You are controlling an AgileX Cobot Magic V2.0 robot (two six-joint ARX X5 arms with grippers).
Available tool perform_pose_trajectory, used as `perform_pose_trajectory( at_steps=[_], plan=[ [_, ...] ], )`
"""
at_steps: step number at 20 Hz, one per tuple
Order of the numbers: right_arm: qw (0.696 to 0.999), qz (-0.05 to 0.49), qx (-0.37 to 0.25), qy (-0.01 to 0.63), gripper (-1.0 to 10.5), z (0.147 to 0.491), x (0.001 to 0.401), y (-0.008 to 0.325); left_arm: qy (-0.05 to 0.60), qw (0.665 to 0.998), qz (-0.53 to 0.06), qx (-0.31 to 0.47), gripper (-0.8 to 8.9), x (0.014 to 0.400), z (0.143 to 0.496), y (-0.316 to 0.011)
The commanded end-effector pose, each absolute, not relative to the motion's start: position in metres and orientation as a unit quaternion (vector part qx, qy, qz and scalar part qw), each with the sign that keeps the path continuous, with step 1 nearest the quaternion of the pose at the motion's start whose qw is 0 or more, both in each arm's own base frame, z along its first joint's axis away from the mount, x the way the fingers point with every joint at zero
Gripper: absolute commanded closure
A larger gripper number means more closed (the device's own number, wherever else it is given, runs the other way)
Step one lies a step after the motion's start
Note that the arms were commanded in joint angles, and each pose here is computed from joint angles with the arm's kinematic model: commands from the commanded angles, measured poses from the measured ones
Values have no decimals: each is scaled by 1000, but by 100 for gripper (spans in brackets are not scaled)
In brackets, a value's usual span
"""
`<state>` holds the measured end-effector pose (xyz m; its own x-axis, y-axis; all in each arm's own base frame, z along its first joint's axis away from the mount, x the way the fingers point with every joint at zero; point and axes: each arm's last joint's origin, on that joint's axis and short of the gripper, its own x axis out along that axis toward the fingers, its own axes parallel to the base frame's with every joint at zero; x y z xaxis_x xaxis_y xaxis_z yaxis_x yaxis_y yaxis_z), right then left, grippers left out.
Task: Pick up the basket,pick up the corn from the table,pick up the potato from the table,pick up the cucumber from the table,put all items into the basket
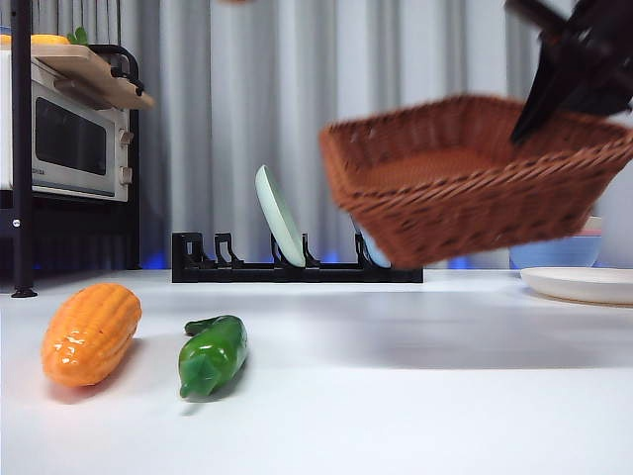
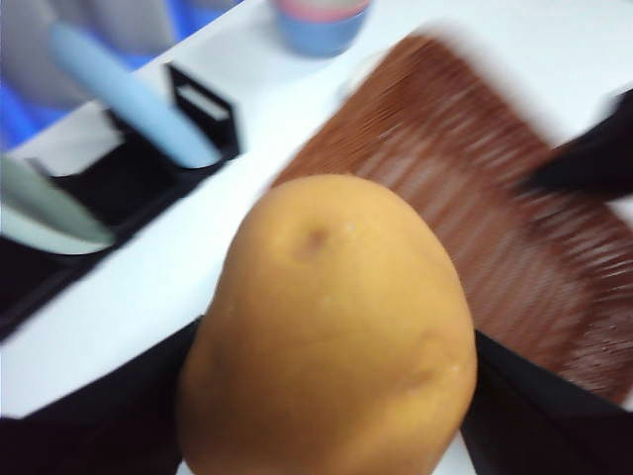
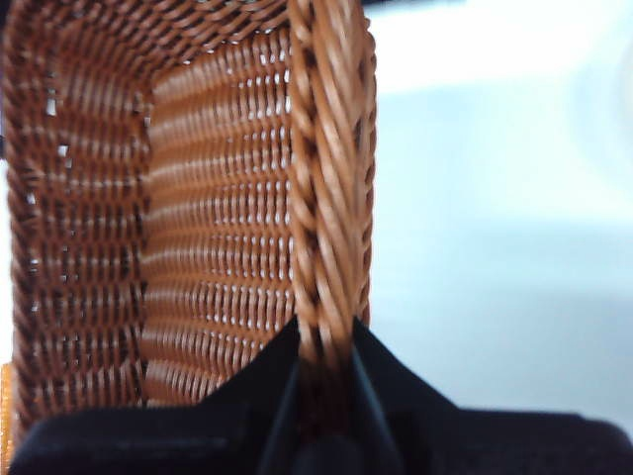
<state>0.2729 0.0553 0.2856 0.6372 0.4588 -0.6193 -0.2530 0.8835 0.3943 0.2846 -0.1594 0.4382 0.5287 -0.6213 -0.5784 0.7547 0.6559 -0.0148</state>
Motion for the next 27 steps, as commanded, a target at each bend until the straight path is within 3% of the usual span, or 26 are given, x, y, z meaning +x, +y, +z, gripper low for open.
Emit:
perform_pose_trajectory(
  at_steps=[1,3,8,15,18,19,21,22,27],
  plan=[
    [878,216,173,390,958,276,283,69,331,848,-401,103,820,273,424,-190],
    [861,246,198,399,958,270,289,78,339,844,-391,140,820,262,416,-217],
    [851,270,230,387,958,277,289,85,378,834,-351,198,821,245,380,-276],
    [855,293,237,356,958,297,276,80,442,802,-331,229,821,264,320,-312],
    [860,290,238,344,958,303,273,75,447,800,-326,230,811,266,311,-318],
    [861,289,239,344,958,303,273,74,446,803,-326,223,743,264,311,-321],
    [861,288,239,343,958,304,273,73,442,806,-328,217,329,262,312,-324],
    [861,288,239,343,958,304,273,73,443,807,-325,215,193,262,312,-324],
    [861,288,239,344,958,303,273,73,431,813,-331,212,184,257,321,-323]
  ],
)
